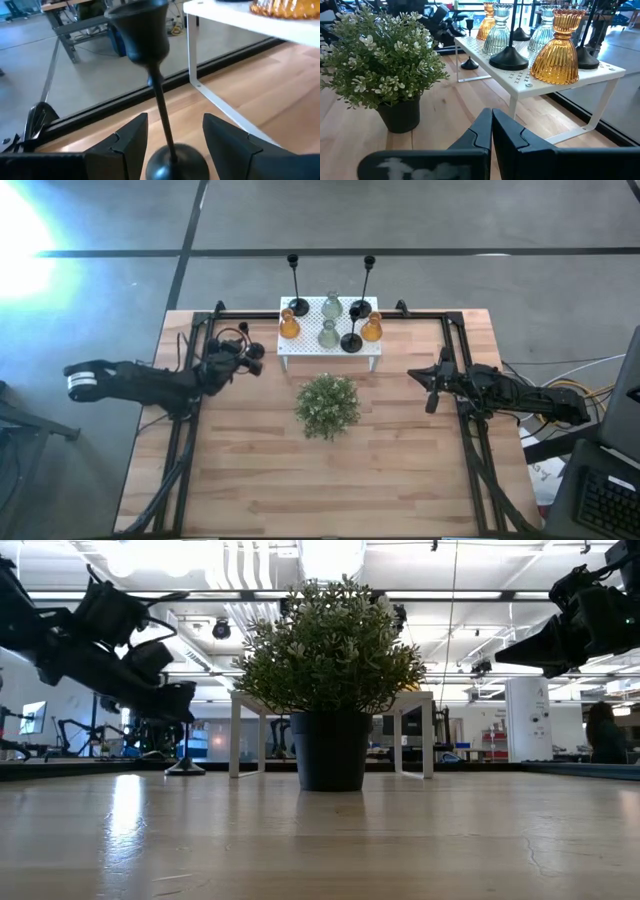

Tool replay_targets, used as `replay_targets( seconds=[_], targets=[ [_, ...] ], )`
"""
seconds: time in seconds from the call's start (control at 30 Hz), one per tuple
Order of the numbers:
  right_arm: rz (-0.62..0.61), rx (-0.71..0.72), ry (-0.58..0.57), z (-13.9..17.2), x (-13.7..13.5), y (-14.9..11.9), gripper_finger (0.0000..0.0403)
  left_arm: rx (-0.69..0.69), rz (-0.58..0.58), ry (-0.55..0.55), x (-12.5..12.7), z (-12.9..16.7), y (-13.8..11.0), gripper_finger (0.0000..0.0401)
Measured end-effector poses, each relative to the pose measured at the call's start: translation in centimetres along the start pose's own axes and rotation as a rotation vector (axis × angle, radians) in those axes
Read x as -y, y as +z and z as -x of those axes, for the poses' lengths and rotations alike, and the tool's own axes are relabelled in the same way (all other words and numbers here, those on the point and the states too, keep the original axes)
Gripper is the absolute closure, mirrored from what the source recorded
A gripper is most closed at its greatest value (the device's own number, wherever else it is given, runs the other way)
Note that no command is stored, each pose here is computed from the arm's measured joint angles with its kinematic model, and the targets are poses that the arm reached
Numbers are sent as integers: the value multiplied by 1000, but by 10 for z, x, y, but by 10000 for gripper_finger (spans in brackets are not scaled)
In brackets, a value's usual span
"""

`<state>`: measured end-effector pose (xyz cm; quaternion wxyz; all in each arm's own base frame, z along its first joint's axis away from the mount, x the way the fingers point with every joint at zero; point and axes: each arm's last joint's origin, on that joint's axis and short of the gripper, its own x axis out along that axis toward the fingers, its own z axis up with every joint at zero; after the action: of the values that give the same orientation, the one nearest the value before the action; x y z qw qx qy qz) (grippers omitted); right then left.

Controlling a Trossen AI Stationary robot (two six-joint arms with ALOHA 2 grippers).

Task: Pick & Place candle stick holders
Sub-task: Put the black candle holder on the shelf

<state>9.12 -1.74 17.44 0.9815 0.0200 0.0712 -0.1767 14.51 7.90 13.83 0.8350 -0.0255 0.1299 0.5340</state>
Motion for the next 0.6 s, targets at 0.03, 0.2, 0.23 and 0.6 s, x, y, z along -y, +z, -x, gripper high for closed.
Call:
replay_targets(
  seconds=[0.03,0.2,0.23,0.6],
  targets=[
    [0,0,0,0,0,0,394,4,4,5,0,-2,1,206],
    [1,0,0,0,0,0,394,4,17,36,1,-12,4,206],
    [1,0,0,0,0,0,394,0,19,45,1,-14,4,206],
    [-1,0,0,0,0,0,394,-43,51,117,0,-36,8,228]
  ],
)
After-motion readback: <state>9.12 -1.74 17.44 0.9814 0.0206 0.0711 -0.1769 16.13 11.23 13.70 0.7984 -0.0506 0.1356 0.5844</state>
